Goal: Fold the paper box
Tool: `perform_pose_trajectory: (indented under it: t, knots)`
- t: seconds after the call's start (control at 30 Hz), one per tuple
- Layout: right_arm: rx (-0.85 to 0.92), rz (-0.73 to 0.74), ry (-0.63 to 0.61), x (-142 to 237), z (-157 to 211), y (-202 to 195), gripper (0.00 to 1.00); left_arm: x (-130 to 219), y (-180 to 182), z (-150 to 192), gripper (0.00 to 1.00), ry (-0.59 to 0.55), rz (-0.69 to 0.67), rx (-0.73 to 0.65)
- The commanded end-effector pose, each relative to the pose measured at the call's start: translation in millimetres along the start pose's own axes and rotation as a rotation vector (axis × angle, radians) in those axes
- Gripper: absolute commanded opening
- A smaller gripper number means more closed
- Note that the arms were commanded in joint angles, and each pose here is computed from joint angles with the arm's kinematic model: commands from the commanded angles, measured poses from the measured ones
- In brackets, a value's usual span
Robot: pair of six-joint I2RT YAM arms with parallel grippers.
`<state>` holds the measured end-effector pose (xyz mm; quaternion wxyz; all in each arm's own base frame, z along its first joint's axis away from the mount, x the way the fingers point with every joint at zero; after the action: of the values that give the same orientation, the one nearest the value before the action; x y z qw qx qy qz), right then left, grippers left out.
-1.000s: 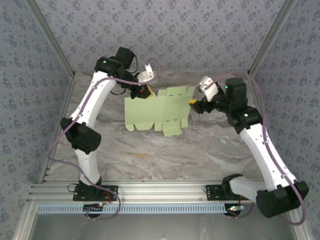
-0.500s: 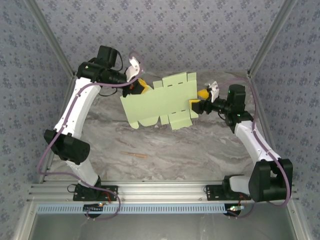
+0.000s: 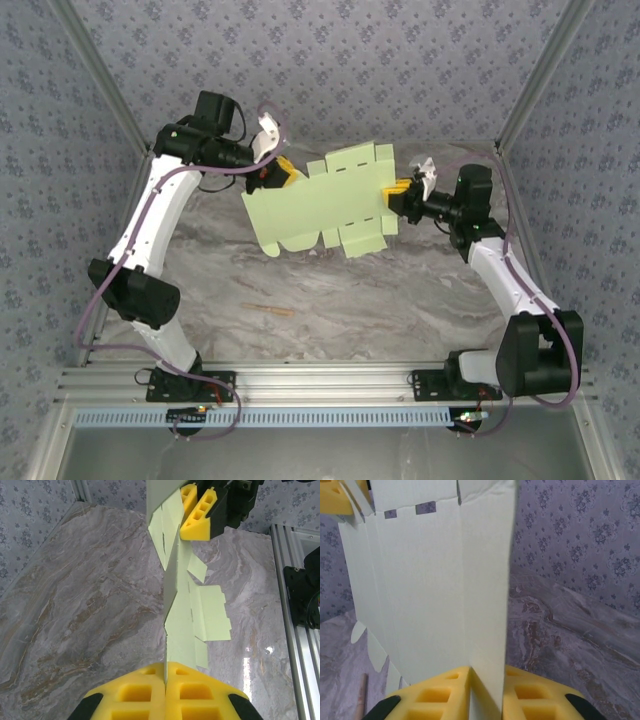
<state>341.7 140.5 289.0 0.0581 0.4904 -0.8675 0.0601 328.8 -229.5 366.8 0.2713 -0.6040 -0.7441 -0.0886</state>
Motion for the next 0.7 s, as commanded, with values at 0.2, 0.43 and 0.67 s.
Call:
perform_pose_trajectory:
  t: [0.2, 0.43, 0.67]
  knots:
    - [0.031, 0.063, 0.006, -1.0, -16.2, -5.8, 0.03, -5.9, 3.0, -1.1, 0.0, -0.016, 0.02, 0.041]
    - [-0.126, 0.276, 0.381, 7.8, 31.3, -4.0, 0.0, -25.1, 28.9, 18.2, 0.31, -0.014, -0.045, 0.238]
    - [-0.33, 0.105, 0.579, 21.6, 74.2, 40.4, 0.0, -29.4, 69.0, 56.8, 0.48, -0.011, -0.27, 0.44]
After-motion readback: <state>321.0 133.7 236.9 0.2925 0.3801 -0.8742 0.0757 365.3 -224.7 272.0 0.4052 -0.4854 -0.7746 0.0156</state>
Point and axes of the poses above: each hand's point on the last joint's axis, 136 mm out from that joint toward the fingers, its own x axis back along the fingers, its own y axis along the line the jaws close on, z = x × y, the point moved 3 cm from there along x, back along the fingers, and after that the axes turned 10 degrees about x, right-handed, at the moved point
